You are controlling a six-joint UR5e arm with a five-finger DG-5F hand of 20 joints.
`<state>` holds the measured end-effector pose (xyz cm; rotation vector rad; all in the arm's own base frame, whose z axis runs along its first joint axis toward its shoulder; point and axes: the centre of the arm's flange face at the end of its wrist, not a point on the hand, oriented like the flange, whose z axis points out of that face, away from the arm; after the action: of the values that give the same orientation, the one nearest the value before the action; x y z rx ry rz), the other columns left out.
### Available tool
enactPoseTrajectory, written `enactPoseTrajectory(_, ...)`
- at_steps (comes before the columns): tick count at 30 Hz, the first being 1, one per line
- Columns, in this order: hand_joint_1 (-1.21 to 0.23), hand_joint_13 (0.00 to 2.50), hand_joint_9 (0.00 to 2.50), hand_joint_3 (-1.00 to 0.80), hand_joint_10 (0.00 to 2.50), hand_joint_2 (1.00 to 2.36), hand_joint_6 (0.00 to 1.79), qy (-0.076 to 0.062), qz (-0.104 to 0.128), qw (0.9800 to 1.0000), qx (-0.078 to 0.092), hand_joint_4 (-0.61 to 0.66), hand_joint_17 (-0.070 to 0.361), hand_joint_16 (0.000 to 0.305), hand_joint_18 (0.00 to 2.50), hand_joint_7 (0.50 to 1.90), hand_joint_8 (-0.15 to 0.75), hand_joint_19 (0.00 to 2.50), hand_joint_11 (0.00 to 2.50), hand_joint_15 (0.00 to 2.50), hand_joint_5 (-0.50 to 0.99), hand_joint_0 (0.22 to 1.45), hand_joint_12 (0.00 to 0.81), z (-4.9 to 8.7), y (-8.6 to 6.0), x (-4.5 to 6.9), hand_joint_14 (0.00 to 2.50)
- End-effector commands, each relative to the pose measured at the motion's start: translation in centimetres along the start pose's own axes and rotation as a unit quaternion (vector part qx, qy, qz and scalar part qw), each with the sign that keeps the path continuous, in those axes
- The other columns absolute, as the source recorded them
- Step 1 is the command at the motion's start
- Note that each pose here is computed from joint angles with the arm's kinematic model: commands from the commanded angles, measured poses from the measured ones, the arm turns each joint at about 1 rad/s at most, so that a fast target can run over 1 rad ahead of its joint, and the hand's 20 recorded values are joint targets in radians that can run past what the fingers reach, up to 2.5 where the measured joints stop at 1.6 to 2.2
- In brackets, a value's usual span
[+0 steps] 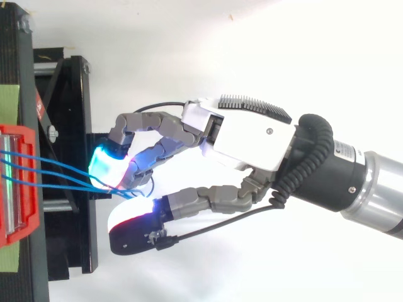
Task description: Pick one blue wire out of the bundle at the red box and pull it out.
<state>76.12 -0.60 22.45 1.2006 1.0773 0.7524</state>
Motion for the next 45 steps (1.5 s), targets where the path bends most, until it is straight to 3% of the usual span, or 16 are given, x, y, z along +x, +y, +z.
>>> enactPoseTrajectory(1,-0.77,0.86,0.82,-0.40,0.01,1.01,0.53,0.001,0.000,1.0000,0.000,0.32,0.118,0.053,0.74,1.17,0.323,0.57,0.49,0.53,-0.12,0.60,0.408,0.0,0.0,0.0,0.02)
enactPoseTrajectory(6,-0.78,0.85,0.81,-0.39,0.01,1.01,0.58,-0.001,0.000,1.0000,0.001,0.31,0.119,0.053,0.73,1.09,0.325,0.56,0.48,0.53,-0.13,0.60,0.410,0.0,-0.1,-0.1,0.02)
enactPoseTrajectory(15,-0.79,0.84,0.80,-0.43,0.01,1.01,0.56,-0.001,-0.003,1.0000,0.001,0.32,0.119,0.053,0.73,1.11,0.323,0.57,0.50,0.53,-0.12,0.60,0.411,0.0,-0.2,-0.1,0.02)
enactPoseTrajectory(19,-0.78,0.84,0.80,-0.43,0.01,1.01,0.56,-0.007,-0.029,0.9995,-0.007,0.32,0.119,0.053,0.73,1.12,0.322,0.57,0.49,0.53,-0.12,0.60,0.410,0.3,-0.5,0.3,0.02)
enactPoseTrajectory(24,-0.78,0.84,0.80,-0.42,0.01,1.01,0.56,-0.008,-0.025,0.9996,-0.014,0.32,0.119,0.053,0.73,1.12,0.327,0.57,0.49,0.53,-0.12,0.60,0.411,0.6,-1.5,1.0,0.02)
enactPoseTrajectory(28,-0.78,0.85,0.80,-0.40,0.01,1.01,0.58,-0.010,-0.021,0.9995,-0.019,0.31,0.118,0.053,0.73,1.10,0.328,0.57,0.49,0.52,-0.12,0.60,0.413,0.7,-1.3,1.0,0.02)
enactPoseTrajectory(37,-0.74,0.85,0.81,-0.29,0.01,1.01,0.70,-0.011,-0.019,0.9996,-0.021,0.26,0.118,0.052,0.74,0.95,0.330,0.57,0.50,0.53,-0.15,0.61,0.411,0.8,-1.2,0.9,0.02)
enactPoseTrajectory(39,-0.74,0.86,0.81,-0.25,0.01,1.02,0.77,-0.012,-0.017,0.9995,-0.022,0.25,0.118,0.052,0.74,0.85,0.329,0.57,0.51,0.53,-0.17,0.61,0.413,0.9,-1.0,0.8,0.02)
enactPoseTrajectory(45,-0.73,0.86,0.80,-0.22,0.01,1.02,0.83,-0.014,-0.015,0.9995,-0.026,0.24,0.118,0.053,0.74,0.78,0.329,0.58,0.51,0.53,-0.18,0.61,0.411,1.2,-0.6,0.7,0.02)
